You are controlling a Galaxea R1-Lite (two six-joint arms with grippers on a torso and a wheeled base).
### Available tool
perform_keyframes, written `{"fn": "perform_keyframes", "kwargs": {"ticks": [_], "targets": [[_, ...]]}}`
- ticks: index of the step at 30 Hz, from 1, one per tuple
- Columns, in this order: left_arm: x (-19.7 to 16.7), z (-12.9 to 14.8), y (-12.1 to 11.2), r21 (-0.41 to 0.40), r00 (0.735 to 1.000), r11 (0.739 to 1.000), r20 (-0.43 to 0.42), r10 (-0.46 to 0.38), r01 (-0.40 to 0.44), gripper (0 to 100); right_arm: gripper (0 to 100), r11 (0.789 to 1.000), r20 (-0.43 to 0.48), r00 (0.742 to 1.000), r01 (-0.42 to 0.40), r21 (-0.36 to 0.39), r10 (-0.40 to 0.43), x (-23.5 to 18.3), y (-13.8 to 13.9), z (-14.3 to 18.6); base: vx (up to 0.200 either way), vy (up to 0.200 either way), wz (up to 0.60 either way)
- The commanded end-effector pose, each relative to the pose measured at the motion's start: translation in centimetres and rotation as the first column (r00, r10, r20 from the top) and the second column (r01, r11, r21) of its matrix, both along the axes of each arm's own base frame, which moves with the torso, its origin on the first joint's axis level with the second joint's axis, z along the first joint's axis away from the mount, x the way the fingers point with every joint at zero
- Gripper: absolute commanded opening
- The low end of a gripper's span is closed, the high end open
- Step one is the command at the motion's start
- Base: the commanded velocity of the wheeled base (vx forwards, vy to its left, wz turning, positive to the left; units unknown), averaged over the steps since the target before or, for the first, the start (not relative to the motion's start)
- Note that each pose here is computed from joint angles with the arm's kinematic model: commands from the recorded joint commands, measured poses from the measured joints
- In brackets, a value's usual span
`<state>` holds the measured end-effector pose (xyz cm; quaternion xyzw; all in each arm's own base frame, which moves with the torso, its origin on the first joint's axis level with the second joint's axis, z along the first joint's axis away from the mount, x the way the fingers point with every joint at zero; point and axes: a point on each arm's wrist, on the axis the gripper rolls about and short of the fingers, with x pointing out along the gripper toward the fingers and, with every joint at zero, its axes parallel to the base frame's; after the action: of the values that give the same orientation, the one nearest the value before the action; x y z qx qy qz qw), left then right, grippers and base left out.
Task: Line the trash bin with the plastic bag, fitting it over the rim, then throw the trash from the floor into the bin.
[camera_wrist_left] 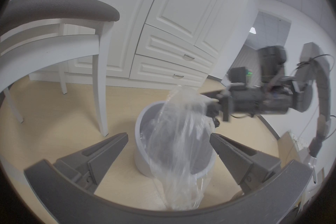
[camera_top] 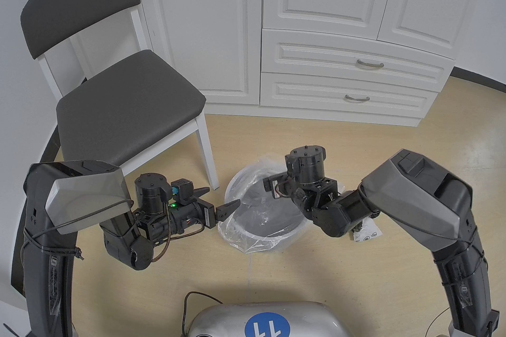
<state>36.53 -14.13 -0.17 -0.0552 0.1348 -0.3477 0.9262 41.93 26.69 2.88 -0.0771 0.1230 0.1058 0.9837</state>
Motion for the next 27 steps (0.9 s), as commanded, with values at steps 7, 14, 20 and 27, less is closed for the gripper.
{"fn": "perform_keyframes", "kwargs": {"ticks": [7, 14, 20, 27], "targets": [[-0.7, 0.1, -3.8, 0.047, 0.999, 0.998, -0.017, 0.041, -0.04, 100, 100, 0.996, -0.122, 0.992, -0.028, 0.085, 0.038, -6.4, -2.1, 4.0, 0.0, 0.0, 0.0], [-0.8, -0.5, -4.1, 0.074, 0.998, 0.997, -0.06, 0.036, -0.032, 100, 100, 0.988, -0.214, 0.976, 0.067, 0.141, -0.036, -6.4, -4.3, 1.9, 0.0, 0.0, 0.0], [0.4, -0.7, -4.1, 0.123, 0.988, 0.985, -0.072, 0.133, -0.124, 100, 100, 0.983, -0.247, 0.966, 0.112, 0.144, -0.074, -5.7, -5.1, -1.3, 0.0, 0.0, 0.0], [2.1, -1.3, -3.3, 0.157, 0.974, 0.971, -0.116, 0.197, -0.177, 100, 100, 0.977, -0.228, 0.965, 0.163, 0.139, -0.128, -2.6, -6.3, -4.8, 0.0, 0.0, 0.0]]}}
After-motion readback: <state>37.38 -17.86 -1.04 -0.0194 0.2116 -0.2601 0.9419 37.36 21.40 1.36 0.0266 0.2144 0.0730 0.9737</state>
